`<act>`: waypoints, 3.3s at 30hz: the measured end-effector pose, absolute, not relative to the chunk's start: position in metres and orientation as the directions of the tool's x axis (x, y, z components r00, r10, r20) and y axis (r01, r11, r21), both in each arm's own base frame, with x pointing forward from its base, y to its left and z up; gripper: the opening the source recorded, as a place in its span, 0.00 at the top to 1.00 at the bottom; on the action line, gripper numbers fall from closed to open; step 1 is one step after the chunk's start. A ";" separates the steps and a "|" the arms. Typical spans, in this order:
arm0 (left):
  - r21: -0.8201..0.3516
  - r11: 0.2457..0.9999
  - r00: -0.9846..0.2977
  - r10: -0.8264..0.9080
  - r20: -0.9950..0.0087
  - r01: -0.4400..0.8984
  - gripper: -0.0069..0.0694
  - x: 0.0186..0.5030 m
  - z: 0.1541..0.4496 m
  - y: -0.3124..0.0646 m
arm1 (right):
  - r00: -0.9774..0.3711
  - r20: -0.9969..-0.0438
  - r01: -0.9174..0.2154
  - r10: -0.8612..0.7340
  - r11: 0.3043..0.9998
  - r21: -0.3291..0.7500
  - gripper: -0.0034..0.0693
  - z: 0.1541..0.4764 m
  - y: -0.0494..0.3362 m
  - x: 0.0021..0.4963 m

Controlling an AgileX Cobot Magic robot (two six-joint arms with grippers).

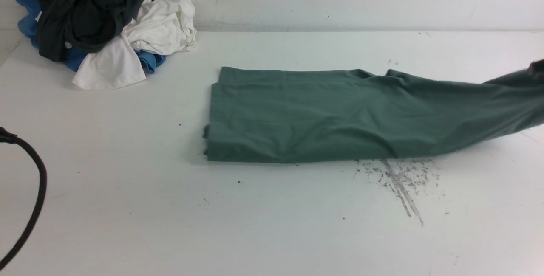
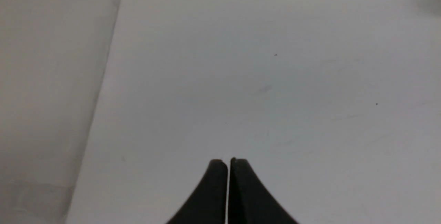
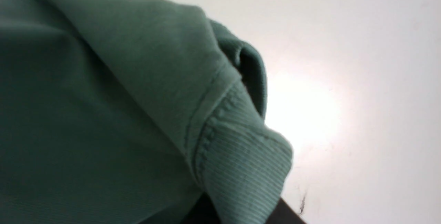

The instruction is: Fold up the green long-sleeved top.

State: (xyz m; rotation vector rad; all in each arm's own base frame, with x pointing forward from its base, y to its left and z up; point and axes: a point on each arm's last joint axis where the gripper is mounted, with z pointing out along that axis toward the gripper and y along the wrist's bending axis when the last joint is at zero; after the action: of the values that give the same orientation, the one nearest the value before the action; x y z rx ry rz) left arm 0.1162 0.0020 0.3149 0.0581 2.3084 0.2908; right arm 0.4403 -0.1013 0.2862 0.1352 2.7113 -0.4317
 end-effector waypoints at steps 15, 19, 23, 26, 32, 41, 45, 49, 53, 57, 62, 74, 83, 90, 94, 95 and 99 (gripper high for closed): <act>0.111 0.994 -0.620 0.097 -0.779 0.017 0.92 0.130 0.289 -0.013 | -0.840 -0.513 -0.342 -0.179 0.908 0.243 0.95 0.286 0.174 0.448; 0.094 0.995 -0.625 0.083 -0.776 0.017 0.92 0.129 0.288 -0.014 | -0.844 -0.500 -0.386 -0.194 0.867 0.316 0.95 0.243 0.227 0.449; 0.076 0.997 -0.629 0.069 -0.774 0.016 0.92 0.129 0.288 -0.015 | -0.848 -0.505 -0.398 -0.160 0.822 0.408 0.87 0.218 0.251 0.452; 0.072 0.997 -0.630 0.066 -0.774 0.016 0.92 0.129 0.287 -0.015 | -0.838 -0.529 -0.414 -0.135 0.789 0.454 0.77 0.219 0.257 0.453; 0.072 0.997 -0.630 0.066 -0.774 0.016 0.92 0.129 0.287 -0.015 | -0.784 -0.606 -0.497 -0.137 0.724 0.479 0.49 0.242 0.261 0.450; 0.076 0.997 -0.612 0.074 -0.787 0.023 0.92 0.130 0.289 -0.015 | -0.773 -0.559 -0.568 -0.300 0.720 0.399 0.61 0.226 0.260 0.444; 0.098 0.994 -0.577 0.102 -0.810 0.038 0.92 0.128 0.294 -0.014 | -0.809 -0.473 -0.554 -0.350 0.722 0.414 0.84 0.173 0.273 0.444; 0.146 0.987 -0.460 0.161 -0.873 0.068 0.92 0.109 0.309 -0.008 | -0.771 -0.516 -0.595 -0.374 0.710 0.375 0.95 0.177 0.274 0.447; 0.179 0.981 -0.284 0.194 -0.939 0.080 0.92 0.079 0.320 0.000 | -0.643 -0.617 -0.682 -0.455 0.707 0.189 0.97 0.241 0.262 0.448; 0.181 0.981 -0.189 0.191 -0.963 0.067 0.92 0.054 0.309 0.008 | -0.478 -0.696 -0.680 -0.536 0.727 -0.094 0.97 0.342 0.234 0.431; 0.175 0.983 -0.154 0.182 -0.971 0.059 0.92 0.039 0.278 0.013 | -0.329 -0.772 -0.485 -0.543 0.799 -0.355 0.97 0.473 0.176 0.370; 0.185 0.980 -0.198 0.195 -0.961 0.065 0.92 0.041 0.253 0.012 | -0.107 -0.919 -0.414 -0.378 0.858 -0.305 0.97 0.509 0.111 0.236; 0.185 0.981 -0.200 0.194 -0.960 0.065 0.92 0.041 0.253 0.012 | 0.130 -0.979 -0.441 -0.157 0.875 -0.199 0.97 0.372 0.072 0.139; 0.185 0.981 -0.200 0.194 -0.960 0.065 0.92 0.041 0.253 0.012 | 0.186 -0.976 -0.436 -0.110 0.881 -0.183 0.97 0.279 0.054 0.105; 0.185 0.981 -0.200 0.194 -0.960 0.065 0.92 0.041 0.253 0.012 | 0.128 -0.982 -0.448 -0.140 0.875 -0.183 0.97 0.242 0.051 0.099; 0.185 0.981 -0.200 0.194 -0.960 0.065 0.92 0.041 0.253 0.012 | 0.106 -0.983 -0.452 -0.151 0.873 -0.183 0.97 0.233 0.051 0.097; 0.185 0.981 -0.200 0.194 -0.960 0.065 0.92 0.041 0.253 0.012 | 0.018 -0.980 -0.468 -0.196 0.865 -0.182 0.97 0.201 0.047 0.090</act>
State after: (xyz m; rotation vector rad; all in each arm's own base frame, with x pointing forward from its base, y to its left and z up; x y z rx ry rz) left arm 0.0408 0.0124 0.2527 0.1928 1.7719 0.1179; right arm 0.0899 0.0470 0.2013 -0.5397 1.5614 0.2279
